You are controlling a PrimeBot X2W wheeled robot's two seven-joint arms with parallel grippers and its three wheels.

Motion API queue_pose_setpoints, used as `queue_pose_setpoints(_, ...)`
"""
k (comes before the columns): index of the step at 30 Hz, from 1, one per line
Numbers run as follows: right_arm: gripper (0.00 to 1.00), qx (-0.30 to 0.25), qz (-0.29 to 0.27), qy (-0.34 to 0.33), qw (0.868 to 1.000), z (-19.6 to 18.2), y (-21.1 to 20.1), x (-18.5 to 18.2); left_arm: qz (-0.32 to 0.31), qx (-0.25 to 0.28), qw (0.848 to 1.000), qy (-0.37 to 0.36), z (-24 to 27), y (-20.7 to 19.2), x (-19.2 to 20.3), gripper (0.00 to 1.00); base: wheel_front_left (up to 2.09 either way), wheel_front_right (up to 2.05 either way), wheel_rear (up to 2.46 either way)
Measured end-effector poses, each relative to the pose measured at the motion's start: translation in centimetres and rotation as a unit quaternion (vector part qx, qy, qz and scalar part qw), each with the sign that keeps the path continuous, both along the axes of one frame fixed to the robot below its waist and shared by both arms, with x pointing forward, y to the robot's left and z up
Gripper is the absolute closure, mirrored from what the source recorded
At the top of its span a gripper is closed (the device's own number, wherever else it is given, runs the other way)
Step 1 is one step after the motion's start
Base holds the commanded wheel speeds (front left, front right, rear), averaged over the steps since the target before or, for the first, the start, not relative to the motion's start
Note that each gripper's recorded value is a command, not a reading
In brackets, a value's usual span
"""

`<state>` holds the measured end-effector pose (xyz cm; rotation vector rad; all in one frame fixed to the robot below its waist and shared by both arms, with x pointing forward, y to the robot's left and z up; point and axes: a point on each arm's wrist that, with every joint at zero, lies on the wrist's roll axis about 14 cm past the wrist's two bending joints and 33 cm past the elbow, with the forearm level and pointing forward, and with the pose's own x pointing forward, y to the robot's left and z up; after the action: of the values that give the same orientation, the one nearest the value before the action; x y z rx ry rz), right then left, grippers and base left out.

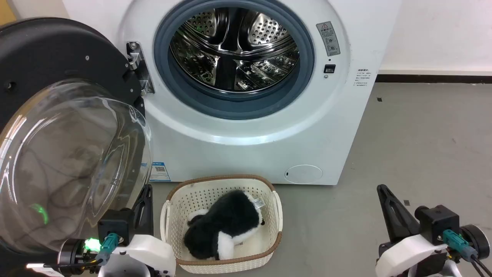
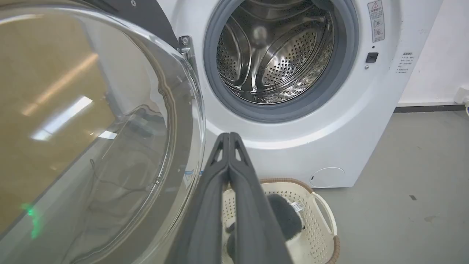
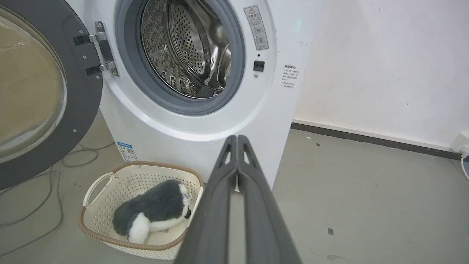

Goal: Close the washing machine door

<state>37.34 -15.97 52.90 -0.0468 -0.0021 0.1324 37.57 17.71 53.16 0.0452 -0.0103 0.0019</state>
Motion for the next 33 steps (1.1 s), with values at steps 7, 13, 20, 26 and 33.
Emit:
queue_pose_setpoints(7,1.0,0.0,0.0,0.0,1.0,0.0,0.0,0.0,0.0,0.0,1.0,0.0,0.0,0.0,0.0,1.0,0.0,0.0,0.0)
queue_pose_setpoints(13,1.0,0.0,0.0,0.0,1.0,0.0,0.0,0.0,0.0,0.0,1.0,0.0,0.0,0.0,0.0,1.0,0.0,0.0,0.0)
queue_pose_setpoints(20,1.0,0.0,0.0,0.0,1.0,0.0,0.0,0.0,0.0,0.0,1.0,0.0,0.0,0.0,0.0,1.0,0.0,0.0,0.0)
queue_pose_setpoints(26,1.0,0.0,0.0,0.0,1.0,0.0,0.0,0.0,0.0,0.0,1.0,0.0,0.0,0.0,0.0,1.0,0.0,0.0,0.0)
queue_pose_setpoints(33,0.0,0.001,0.0,0.0,1.0,-0.02,0.0,0.01,0.001,0.0,1.0,0.0,-0.03,0.0,0.01,0.0,0.0,0.0,0.0)
